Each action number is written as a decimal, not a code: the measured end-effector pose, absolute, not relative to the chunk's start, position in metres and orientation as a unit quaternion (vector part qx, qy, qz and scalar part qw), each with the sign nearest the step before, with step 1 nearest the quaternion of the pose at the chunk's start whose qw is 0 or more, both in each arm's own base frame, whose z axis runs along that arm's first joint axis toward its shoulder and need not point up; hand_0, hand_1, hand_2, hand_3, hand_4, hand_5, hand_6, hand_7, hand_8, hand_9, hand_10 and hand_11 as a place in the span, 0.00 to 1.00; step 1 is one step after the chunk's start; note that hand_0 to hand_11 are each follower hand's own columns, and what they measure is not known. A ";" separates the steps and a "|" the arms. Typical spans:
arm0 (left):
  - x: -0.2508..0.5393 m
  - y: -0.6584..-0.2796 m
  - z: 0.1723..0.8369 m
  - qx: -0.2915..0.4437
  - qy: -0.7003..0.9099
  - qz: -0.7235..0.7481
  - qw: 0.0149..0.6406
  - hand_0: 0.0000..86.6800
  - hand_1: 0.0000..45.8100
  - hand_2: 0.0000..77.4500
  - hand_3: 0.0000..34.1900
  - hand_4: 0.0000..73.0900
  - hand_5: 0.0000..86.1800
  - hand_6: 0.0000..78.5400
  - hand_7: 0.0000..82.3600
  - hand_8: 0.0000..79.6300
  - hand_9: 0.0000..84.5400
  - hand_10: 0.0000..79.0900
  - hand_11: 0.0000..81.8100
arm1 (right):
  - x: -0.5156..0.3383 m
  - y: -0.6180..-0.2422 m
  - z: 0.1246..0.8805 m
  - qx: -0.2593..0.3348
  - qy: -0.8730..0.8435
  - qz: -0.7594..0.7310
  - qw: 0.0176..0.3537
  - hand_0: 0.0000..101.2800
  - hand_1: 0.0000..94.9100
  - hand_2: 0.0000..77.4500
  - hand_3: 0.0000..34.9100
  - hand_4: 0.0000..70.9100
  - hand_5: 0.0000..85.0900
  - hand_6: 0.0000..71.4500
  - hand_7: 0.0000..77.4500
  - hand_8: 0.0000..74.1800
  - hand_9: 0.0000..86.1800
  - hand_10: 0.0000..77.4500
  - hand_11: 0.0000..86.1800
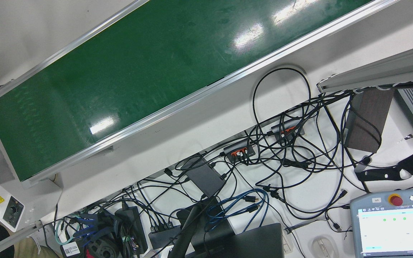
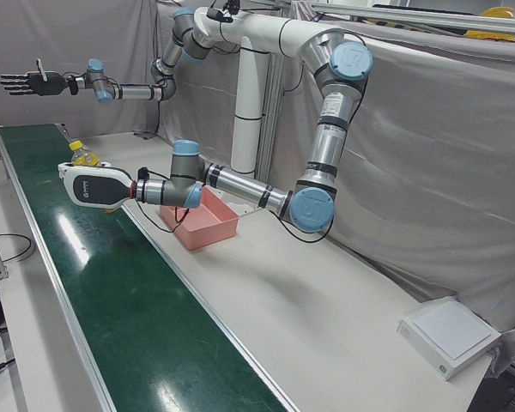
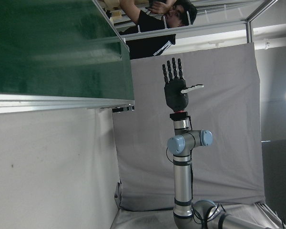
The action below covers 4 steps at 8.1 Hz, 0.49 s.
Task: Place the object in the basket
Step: 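Lift the bottle off the conveyor and carry it toward the pink basket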
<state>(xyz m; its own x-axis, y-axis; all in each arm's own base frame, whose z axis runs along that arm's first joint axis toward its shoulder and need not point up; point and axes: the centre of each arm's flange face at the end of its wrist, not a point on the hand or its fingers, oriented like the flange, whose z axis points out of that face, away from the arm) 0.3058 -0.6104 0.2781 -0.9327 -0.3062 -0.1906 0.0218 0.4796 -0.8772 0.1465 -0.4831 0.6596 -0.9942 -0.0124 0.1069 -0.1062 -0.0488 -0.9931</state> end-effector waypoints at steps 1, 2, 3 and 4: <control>0.297 -0.587 0.289 -0.092 0.848 -0.496 0.164 0.71 0.19 0.61 0.00 0.54 0.68 0.72 0.72 0.86 0.72 0.83 0.69 | 0.146 -0.483 0.660 0.043 -0.689 0.723 0.032 0.00 0.00 0.01 0.00 0.00 0.00 0.00 0.01 0.00 0.00 0.00 0.00; 0.288 -0.559 0.297 -0.102 0.851 -0.488 0.165 0.71 0.19 0.61 0.00 0.54 0.68 0.72 0.72 0.86 0.73 0.83 0.69 | 0.146 -0.483 0.660 0.043 -0.689 0.723 0.032 0.00 0.00 0.01 0.00 0.00 0.00 0.00 0.01 0.00 0.00 0.00 0.00; 0.288 -0.534 0.300 -0.114 0.854 -0.479 0.169 0.68 0.17 0.61 0.00 0.54 0.68 0.72 0.73 0.87 0.74 0.83 0.69 | 0.146 -0.483 0.660 0.043 -0.689 0.723 0.032 0.00 0.00 0.01 0.00 0.00 0.00 0.00 0.01 0.00 0.00 0.00 0.00; 0.295 -0.508 0.303 -0.131 0.854 -0.471 0.177 0.68 0.17 0.61 0.00 0.54 0.68 0.72 0.73 0.87 0.74 0.83 0.69 | 0.146 -0.483 0.660 0.043 -0.689 0.723 0.032 0.00 0.00 0.01 0.00 0.00 0.00 0.00 0.01 0.00 0.00 0.00 0.00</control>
